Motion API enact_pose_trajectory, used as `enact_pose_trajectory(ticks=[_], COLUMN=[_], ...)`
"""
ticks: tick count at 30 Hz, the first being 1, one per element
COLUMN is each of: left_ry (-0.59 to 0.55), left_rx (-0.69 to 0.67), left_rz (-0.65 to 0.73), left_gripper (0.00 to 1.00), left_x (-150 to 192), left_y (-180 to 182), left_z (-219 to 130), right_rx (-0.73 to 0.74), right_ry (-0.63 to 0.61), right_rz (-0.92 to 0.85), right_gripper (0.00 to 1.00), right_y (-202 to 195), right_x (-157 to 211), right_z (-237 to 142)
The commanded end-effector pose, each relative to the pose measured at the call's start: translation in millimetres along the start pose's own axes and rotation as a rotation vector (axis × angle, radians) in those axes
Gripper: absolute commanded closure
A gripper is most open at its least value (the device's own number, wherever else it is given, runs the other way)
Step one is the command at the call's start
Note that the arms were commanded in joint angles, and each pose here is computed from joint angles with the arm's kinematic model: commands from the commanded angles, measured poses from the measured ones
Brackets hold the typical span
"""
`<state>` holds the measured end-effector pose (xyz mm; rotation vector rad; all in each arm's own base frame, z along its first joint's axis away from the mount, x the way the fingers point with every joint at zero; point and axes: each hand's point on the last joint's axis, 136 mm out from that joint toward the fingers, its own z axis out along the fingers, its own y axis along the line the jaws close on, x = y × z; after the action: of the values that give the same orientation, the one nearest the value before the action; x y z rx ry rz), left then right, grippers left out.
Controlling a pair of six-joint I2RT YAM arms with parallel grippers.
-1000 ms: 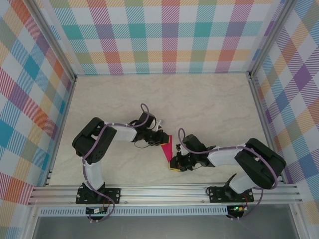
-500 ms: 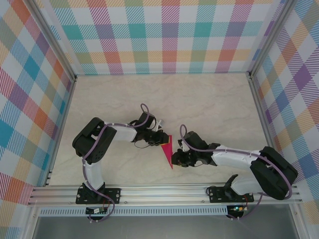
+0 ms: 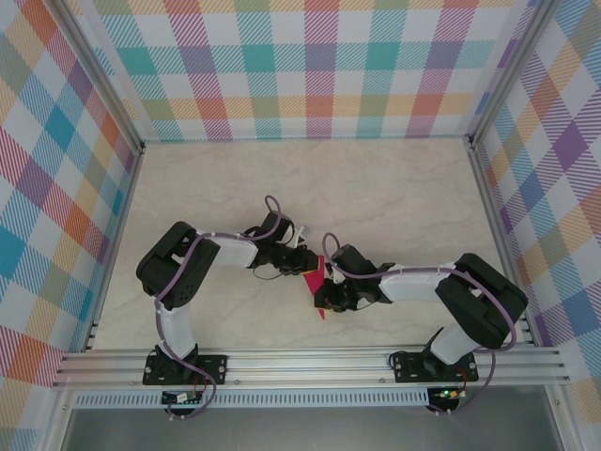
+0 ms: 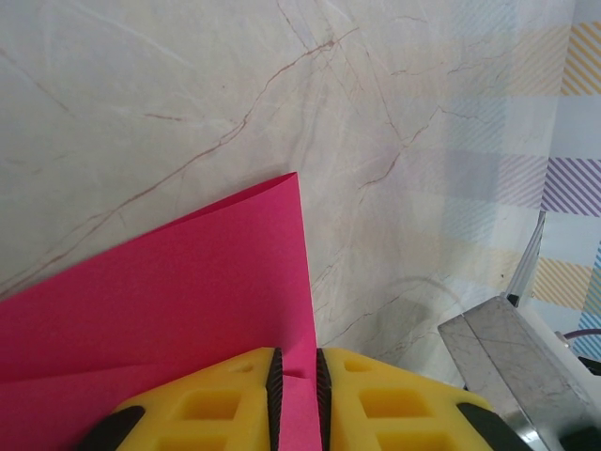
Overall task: Fold a paper plane with a square sheet of paper (pick it up from the middle)
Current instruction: Fold the wing for the fifth time at the center of the table.
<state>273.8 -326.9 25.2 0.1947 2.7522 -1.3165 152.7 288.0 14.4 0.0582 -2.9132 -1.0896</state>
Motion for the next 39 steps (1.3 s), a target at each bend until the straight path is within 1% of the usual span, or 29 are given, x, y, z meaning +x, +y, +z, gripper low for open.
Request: enact_pose_trajectory(ticks=[1, 4, 5, 8, 11, 15, 18, 24, 32, 35, 39], left_ry=[0.032, 0.017, 0.012, -0.014, -0.055, -0.083, -0.090, -0.068, -0.065, -0.057, -0.079], left_rx=[-0.147, -0.133, -0.120, -0.096, -0.102, -0.103, -0.105, -0.086, -0.136, -0.130, -0.179], left_rz=[-0.041, -0.010, 0.003, 0.042, 0.067, 0.075, 0.059, 0.030, 0.033, 0.021, 0.008], left_gripper=[0.78, 0.73, 0.69, 0.65, 0.56, 0.54, 0.56, 0.70, 0.74, 0.74, 0.76], left_x=[15.8, 7.0, 3.2, -8.8, -16.0, -13.4, -6.0, 7.2, 4.3, 2.4, -4.6], left_y=[35.8, 23.2, 15.8, -7.9, -23.9, -33.2, -30.0, -22.3, 4.7, 10.1, 22.7], left_z=[3.3, -2.9, -5.4, -17.7, -34.0, -49.5, -52.4, -38.9, -18.2, -10.2, -12.1], right_rx=[0.097, 0.101, 0.101, 0.101, 0.090, 0.090, 0.090, 0.087, 0.094, 0.097, 0.100], right_ry=[0.078, 0.077, 0.075, 0.069, 0.052, 0.036, 0.033, 0.031, 0.038, 0.038, 0.045], right_rz=[0.044, 0.049, 0.048, 0.053, 0.069, 0.089, 0.094, 0.092, 0.098, 0.101, 0.105], right_gripper=[0.84, 0.84, 0.84, 0.85, 0.86, 0.88, 0.89, 0.90, 0.90, 0.90, 0.90], right_y=[-37.2, -40.4, -40.2, -38.0, -34.6, -33.2, -33.0, -31.0, -33.7, -35.9, -39.6], right_x=[26.2, 28.5, 28.3, 24.5, 19.1, 14.7, 13.1, 12.1, 14.9, 16.7, 20.6], right_z=[6.9, 5.6, 5.4, 7.3, 9.8, 12.2, 13.6, 14.3, 13.4, 12.9, 12.2])
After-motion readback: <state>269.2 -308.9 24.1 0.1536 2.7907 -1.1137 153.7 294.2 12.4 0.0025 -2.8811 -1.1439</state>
